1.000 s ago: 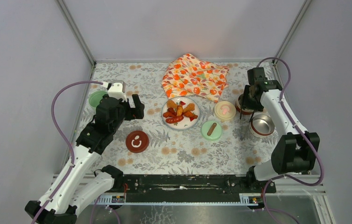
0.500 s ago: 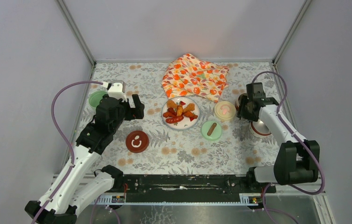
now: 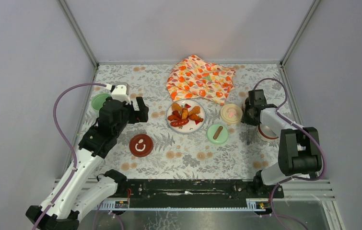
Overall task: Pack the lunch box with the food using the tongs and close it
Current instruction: Pick up the clamp at the center of the board.
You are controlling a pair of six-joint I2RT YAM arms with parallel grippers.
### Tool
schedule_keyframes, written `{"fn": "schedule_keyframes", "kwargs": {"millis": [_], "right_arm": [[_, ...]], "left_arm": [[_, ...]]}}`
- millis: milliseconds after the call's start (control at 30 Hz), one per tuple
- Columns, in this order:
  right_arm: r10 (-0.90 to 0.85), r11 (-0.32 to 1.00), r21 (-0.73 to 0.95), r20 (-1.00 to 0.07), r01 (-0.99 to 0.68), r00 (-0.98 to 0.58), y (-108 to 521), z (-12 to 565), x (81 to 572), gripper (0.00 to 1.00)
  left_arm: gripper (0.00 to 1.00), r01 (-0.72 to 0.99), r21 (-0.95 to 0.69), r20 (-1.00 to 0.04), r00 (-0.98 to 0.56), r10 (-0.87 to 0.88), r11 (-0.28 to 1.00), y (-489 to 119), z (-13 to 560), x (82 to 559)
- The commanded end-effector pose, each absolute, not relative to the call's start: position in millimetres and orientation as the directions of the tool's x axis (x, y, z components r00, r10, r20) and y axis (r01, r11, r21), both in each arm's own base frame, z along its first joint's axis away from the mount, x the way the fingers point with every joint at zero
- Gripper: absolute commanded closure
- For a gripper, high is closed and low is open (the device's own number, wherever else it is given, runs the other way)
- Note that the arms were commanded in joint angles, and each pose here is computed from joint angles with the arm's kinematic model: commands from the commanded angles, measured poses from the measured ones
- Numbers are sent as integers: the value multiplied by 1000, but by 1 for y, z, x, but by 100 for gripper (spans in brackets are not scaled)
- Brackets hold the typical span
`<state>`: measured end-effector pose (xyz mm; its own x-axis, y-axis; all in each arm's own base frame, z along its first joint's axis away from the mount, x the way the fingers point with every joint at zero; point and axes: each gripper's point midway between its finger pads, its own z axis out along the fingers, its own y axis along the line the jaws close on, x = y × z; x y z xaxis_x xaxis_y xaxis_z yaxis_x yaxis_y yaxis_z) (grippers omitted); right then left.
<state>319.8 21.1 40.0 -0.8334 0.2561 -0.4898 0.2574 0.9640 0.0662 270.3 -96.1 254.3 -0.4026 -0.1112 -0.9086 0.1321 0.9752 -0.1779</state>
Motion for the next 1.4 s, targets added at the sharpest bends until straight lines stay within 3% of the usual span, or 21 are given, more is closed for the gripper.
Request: {"fn": "schedule_keyframes", "kwargs": {"millis": [0, 233, 400, 767, 1033, 1367], "right_arm": [[257, 963, 76, -536, 257, -804, 20, 43, 333, 71], [255, 965, 93, -550, 245, -795, 22, 64, 330, 93], [242, 970, 129, -575, 206, -781, 32, 91, 329, 99], [80, 978, 200, -641, -66, -763, 109, 165, 313, 100], [-14, 893, 314, -697, -323, -717, 184, 202, 285, 100], [-116, 747, 365, -751, -555, -650, 237, 211, 249, 100]], "left_arm": [[2, 142, -191, -921, -368, -127, 971, -99, 261, 278], [2, 151, -193, -918, -377, -124, 970, -102, 258, 279], [2, 167, -199, -911, -394, -120, 966, -106, 255, 280], [2, 273, -429, -814, -529, -238, 861, -157, 258, 272], [2, 299, -637, -694, -623, -361, 710, -204, 252, 268], [2, 341, -767, -607, -658, -445, 543, -280, 264, 262]]}}
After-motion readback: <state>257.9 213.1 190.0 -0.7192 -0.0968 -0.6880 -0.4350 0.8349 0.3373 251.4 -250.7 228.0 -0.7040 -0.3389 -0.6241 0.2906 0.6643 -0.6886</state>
